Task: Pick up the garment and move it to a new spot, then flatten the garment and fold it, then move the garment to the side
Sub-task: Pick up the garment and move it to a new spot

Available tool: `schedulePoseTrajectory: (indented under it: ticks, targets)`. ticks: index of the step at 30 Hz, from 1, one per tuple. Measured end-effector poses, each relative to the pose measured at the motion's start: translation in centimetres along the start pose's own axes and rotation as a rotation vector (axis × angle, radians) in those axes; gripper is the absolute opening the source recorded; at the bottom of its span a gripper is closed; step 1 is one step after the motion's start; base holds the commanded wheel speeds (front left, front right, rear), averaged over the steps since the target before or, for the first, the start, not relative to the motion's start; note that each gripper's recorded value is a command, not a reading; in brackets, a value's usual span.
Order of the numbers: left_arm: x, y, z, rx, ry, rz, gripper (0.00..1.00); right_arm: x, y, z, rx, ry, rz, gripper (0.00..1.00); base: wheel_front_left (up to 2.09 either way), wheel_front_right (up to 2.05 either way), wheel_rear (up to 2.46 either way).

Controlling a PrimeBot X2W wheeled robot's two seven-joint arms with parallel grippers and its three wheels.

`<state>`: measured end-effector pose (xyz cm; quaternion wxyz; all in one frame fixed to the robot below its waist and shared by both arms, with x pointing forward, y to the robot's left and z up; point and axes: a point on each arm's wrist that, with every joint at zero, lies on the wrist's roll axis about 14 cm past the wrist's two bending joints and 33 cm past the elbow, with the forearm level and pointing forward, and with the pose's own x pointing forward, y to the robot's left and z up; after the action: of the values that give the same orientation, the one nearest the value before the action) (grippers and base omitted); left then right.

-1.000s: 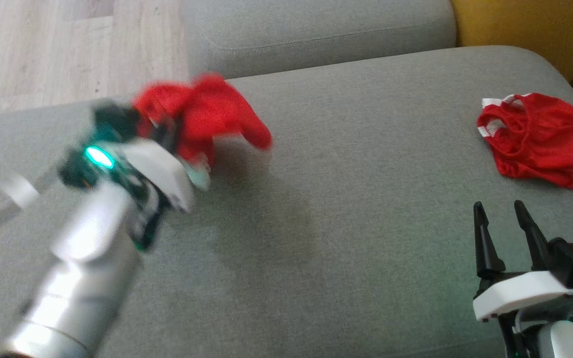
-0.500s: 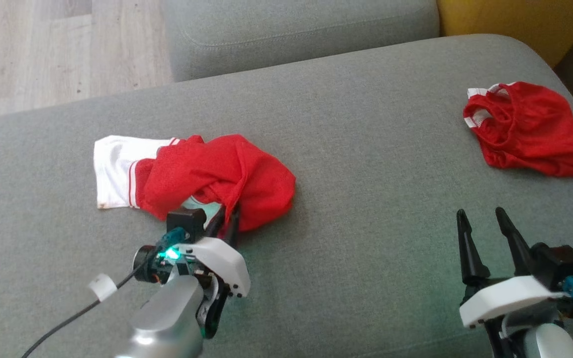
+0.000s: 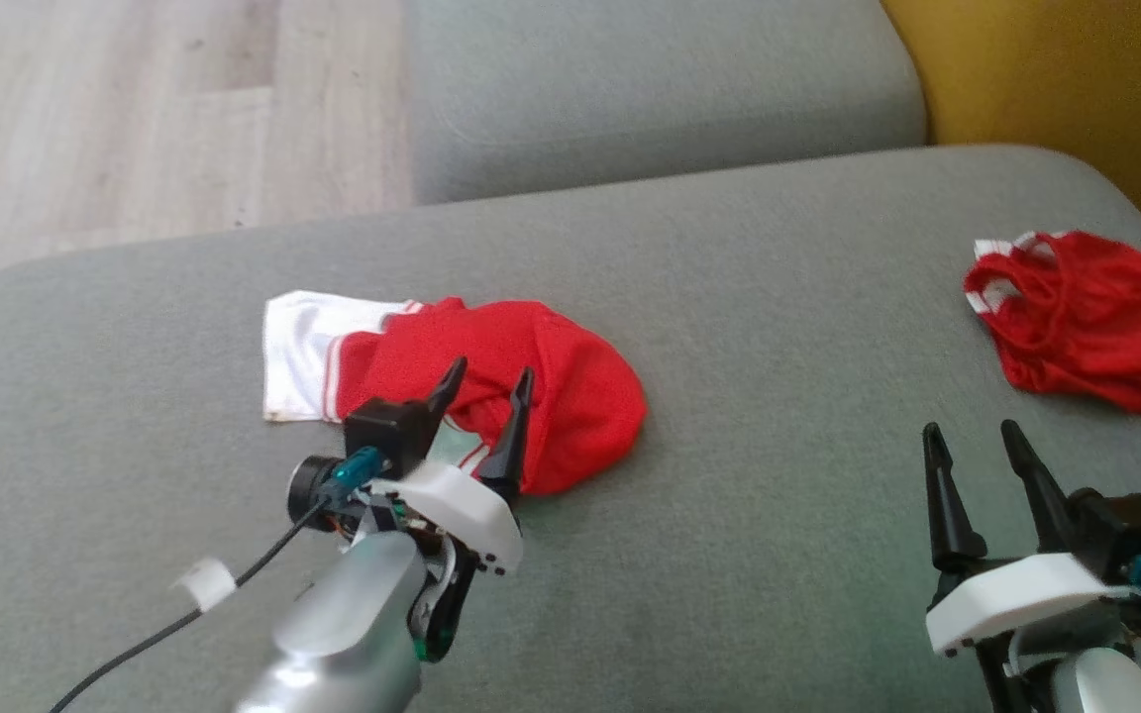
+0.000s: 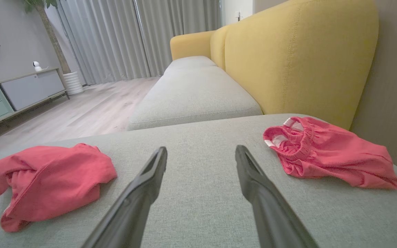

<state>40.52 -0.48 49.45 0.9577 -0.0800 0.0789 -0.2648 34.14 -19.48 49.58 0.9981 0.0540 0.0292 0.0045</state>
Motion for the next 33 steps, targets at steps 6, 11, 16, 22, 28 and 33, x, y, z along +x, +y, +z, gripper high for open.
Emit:
schedulePoseTrajectory:
  ticks: [6,11,16,22,28,33]
  targets:
    - [-3.4,3.1,0.6,-0.039,-0.063,0.114,1.00,0.5,1.8,1.0,-0.012,-0.028,0.056,1.00,0.00,0.00,0.00]
    - [-8.0,6.1,-1.4,-0.093,-0.068,0.253,1.00,0.4,3.4,0.3,-0.016,-0.009,0.107,1.00,0.00,0.00,0.00]
    - [-11.9,8.0,-1.9,-0.129,-0.104,0.360,1.00,-0.3,4.4,-1.3,-0.003,0.025,0.138,1.00,0.00,0.00,0.00]
    - [-15.6,8.8,-3.0,-0.163,-0.118,0.458,1.00,-0.7,5.2,-1.9,0.012,0.028,0.163,1.00,0.00,0.00,0.00]
    - [-17.0,8.1,-3.3,-0.154,-0.123,0.478,1.00,-1.6,5.3,-2.9,0.029,0.056,0.166,1.00,0.00,0.00,0.00]
    - [-17.0,7.8,-2.5,-0.131,-0.146,0.469,1.00,-2.0,5.3,-3.7,0.030,0.077,0.166,1.00,0.00,0.00,0.00]
